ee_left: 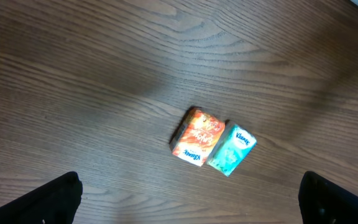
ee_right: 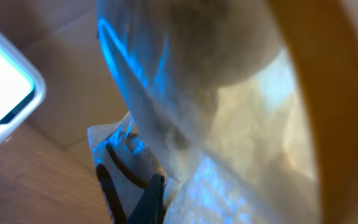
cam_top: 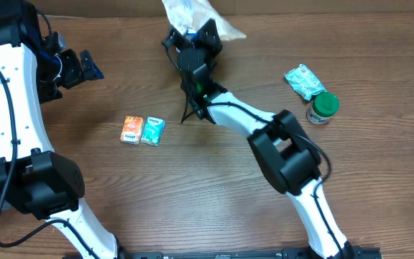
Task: Scan the item barcode
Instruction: 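Raise the tan bag with the right gripper up to the scanner, then carry the bag right and set it down beside the bottle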
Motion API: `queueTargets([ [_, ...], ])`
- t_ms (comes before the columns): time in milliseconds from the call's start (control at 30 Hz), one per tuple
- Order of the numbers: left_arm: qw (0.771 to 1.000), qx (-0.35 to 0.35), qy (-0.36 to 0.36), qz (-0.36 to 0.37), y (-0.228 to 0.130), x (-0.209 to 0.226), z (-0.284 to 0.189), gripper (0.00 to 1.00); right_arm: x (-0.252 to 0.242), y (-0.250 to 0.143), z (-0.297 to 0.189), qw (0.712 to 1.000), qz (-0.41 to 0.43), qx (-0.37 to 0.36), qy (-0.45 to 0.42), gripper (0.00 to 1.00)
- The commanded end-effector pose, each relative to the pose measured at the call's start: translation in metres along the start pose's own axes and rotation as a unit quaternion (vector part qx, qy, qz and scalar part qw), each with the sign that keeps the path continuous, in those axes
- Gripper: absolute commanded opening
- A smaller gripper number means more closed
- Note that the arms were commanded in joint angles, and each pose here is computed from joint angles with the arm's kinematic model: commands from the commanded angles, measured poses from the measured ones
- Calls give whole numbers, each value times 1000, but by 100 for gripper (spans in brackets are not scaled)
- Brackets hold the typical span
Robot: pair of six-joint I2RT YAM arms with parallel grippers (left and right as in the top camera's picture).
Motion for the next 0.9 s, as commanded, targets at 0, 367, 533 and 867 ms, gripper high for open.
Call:
queueTargets([
  [0,1000,-14,4,-2,0,1,-9,100,-100,60,-39,991,131,-40,-7,4],
  [367,1000,-13,4,-2,0,1,-9,100,-189,77,-143,873,380,-15,306,4],
  [533,1000,-14,4,-2,0,1,-9,100,-259,39,-169,775,497,73,384,4],
  [867,1000,-14,4,-2,0,1,-9,99,-339,-120,-142,657,640,361,168,4],
])
Point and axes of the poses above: each gripper's point midway between its finger pads, its own z axis out along the fingers, its own x axis along the line the jaws close on, y = z × x, the point moved 8 cm from there along -z, back along the fingers, and after that the axes turned 9 degrees about z, right-handed, at the moved point
